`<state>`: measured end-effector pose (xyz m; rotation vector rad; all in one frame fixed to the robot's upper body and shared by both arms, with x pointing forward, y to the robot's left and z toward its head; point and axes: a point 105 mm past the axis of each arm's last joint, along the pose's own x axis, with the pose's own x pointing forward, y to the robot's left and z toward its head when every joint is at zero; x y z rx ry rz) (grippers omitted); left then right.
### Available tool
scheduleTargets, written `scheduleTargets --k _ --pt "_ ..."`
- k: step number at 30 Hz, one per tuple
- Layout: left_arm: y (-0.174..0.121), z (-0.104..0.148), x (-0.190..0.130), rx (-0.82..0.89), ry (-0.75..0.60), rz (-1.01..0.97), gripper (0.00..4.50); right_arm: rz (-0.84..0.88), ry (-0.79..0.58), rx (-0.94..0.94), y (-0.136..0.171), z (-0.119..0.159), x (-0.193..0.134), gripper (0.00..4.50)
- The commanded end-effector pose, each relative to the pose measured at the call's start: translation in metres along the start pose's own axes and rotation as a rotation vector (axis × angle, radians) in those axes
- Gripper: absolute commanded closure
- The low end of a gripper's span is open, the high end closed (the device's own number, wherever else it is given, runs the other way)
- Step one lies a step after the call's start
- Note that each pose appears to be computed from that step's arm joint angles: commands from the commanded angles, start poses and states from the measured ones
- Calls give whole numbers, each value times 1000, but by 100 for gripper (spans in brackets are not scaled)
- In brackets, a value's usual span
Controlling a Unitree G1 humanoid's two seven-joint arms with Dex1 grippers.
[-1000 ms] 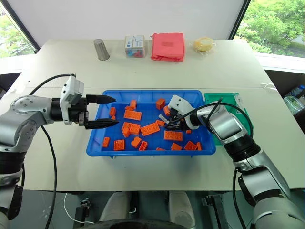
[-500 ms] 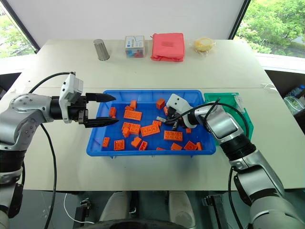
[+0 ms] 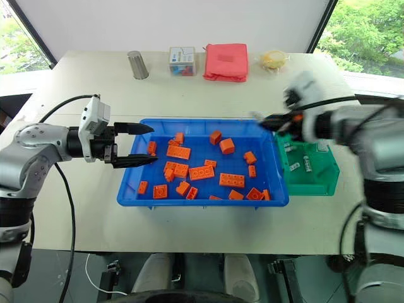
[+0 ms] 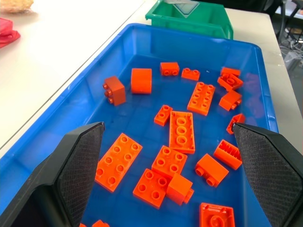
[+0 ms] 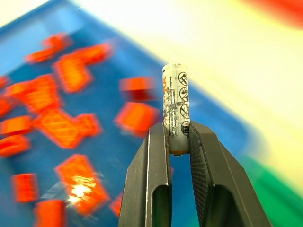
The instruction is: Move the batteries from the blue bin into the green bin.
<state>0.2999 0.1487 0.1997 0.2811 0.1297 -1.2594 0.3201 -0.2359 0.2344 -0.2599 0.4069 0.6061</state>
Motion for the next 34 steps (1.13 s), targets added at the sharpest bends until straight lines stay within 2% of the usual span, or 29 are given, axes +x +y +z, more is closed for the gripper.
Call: scheduleTargets --k 1,6,12,15,17,20,22,28,31,34 --pt "0 7 1 35 -21 -11 0 -115 18 65 -23 -16 -21 448" --pt "4 8 7 36 -30 -27 0 -113 40 112 -19 -38 -17 448" --pt "8 12 9 53 -35 -35 0 -189 67 17 -32 -44 -13 153" --pt "9 14 4 53 -41 -26 0 -210 -97 -212 -46 -17 -26 153" --pt "11 14 -1 48 -44 -15 0 -122 -115 -266 -43 -19 -32 153" --pt "15 16 -18 37 -41 20 0 31 -61 -319 -43 -34 -54 153" --pt "20 19 -37 28 -29 57 0 100 -7 -284 -51 -47 -71 153" --pt "35 17 -90 20 40 196 0 143 83 -221 -71 -72 -92 153" --pt "39 15 -110 16 79 254 0 161 107 -228 -72 -76 -94 153" --pt "38 20 -122 14 76 284 0 168 72 -230 -72 -72 -90 153"
